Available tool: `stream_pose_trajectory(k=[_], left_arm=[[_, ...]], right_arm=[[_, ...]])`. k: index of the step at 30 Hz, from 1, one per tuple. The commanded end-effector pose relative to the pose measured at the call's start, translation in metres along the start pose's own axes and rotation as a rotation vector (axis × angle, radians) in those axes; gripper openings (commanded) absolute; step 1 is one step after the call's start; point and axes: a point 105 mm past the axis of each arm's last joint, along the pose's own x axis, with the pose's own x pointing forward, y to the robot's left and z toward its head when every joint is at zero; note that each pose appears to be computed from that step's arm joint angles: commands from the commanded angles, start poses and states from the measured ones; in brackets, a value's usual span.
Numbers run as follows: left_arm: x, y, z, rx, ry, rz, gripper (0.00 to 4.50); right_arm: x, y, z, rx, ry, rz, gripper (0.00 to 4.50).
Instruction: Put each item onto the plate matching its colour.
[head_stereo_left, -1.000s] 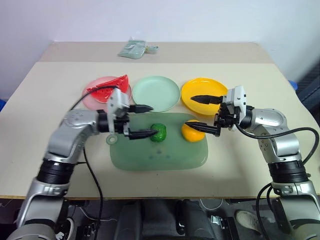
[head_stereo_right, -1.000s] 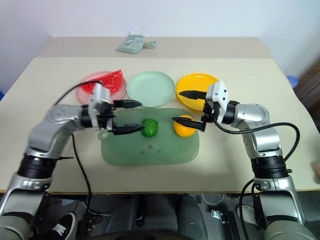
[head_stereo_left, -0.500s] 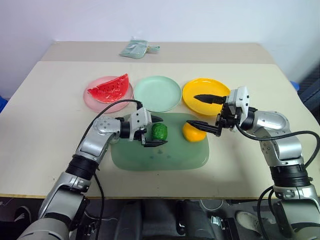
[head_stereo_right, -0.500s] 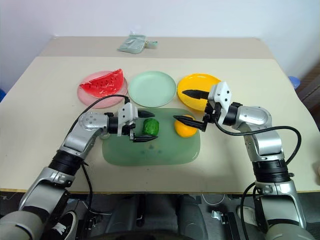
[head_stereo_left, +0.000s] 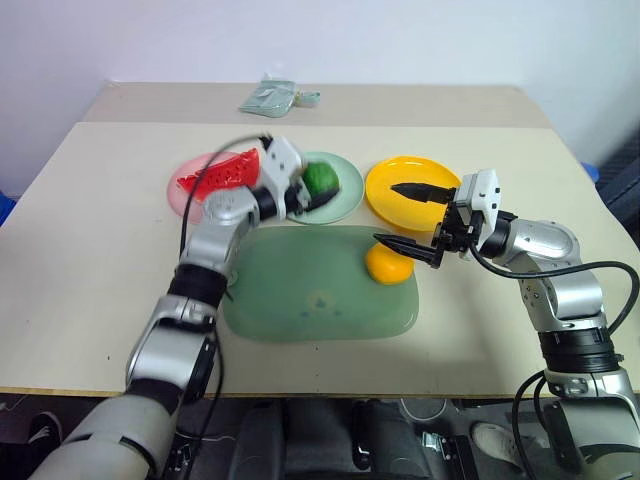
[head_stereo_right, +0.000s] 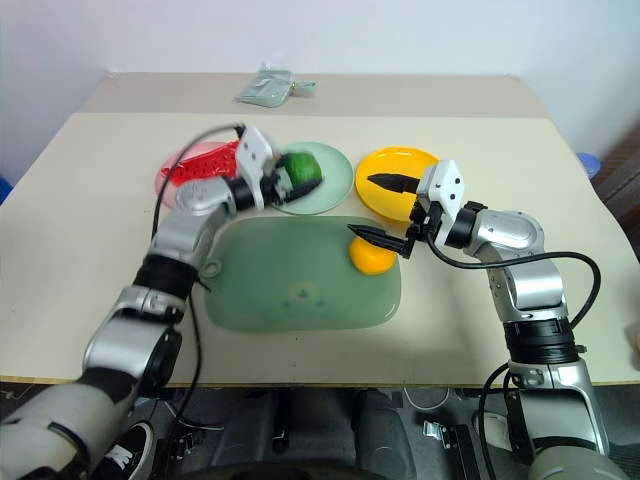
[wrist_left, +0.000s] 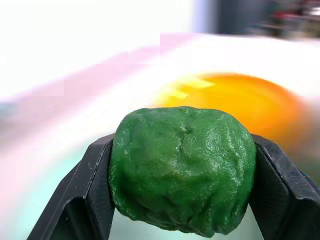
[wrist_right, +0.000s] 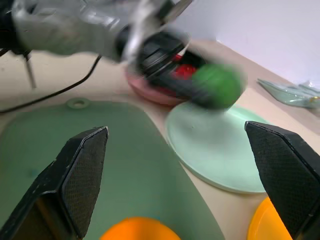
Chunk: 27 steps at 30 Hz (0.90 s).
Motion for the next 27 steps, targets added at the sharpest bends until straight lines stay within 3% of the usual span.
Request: stream_pose_trajectory(k=[1,4,8,13,16,21,25,27], left_arm=[[0.011,0.018,-0.013,-0.087,0.031,0.165,3.22],[0.018,0.019,-0.021,-0.055,0.077,0.204,3.22],[0.022,0.019,-0.020,-0.075,0.072,0.208,4.46],[0.016,0.023,0.003,-0.010,-0.028,0.147,4.46],[0.003,0.013,0.022,-0.022,-0.128,-0.032,4.46],[-0.056,-0.022,0.037,-0.074,-0.192,-0.420,4.46],[-0.108,-0.041,0.028,-0.030,-0.126,-0.597,4.46],[-0.129,-0.046,0.020,-0.125,-0.061,-0.638,4.46]], right_arm=[[0.010,-0.003,0.011,-0.043,-0.040,0.000,4.50],[0.013,-0.005,0.013,-0.055,-0.047,-0.002,4.50],[0.012,-0.006,0.014,-0.060,-0.044,-0.006,4.50],[0.004,-0.001,0.009,-0.039,-0.016,0.002,4.50],[-0.003,0.006,-0.001,-0.025,0.044,0.042,4.50],[-0.012,0.012,-0.016,-0.029,0.141,0.093,4.50],[-0.010,0.013,-0.027,-0.032,0.188,0.111,4.50],[-0.007,0.014,-0.029,-0.010,0.183,0.112,4.50]])
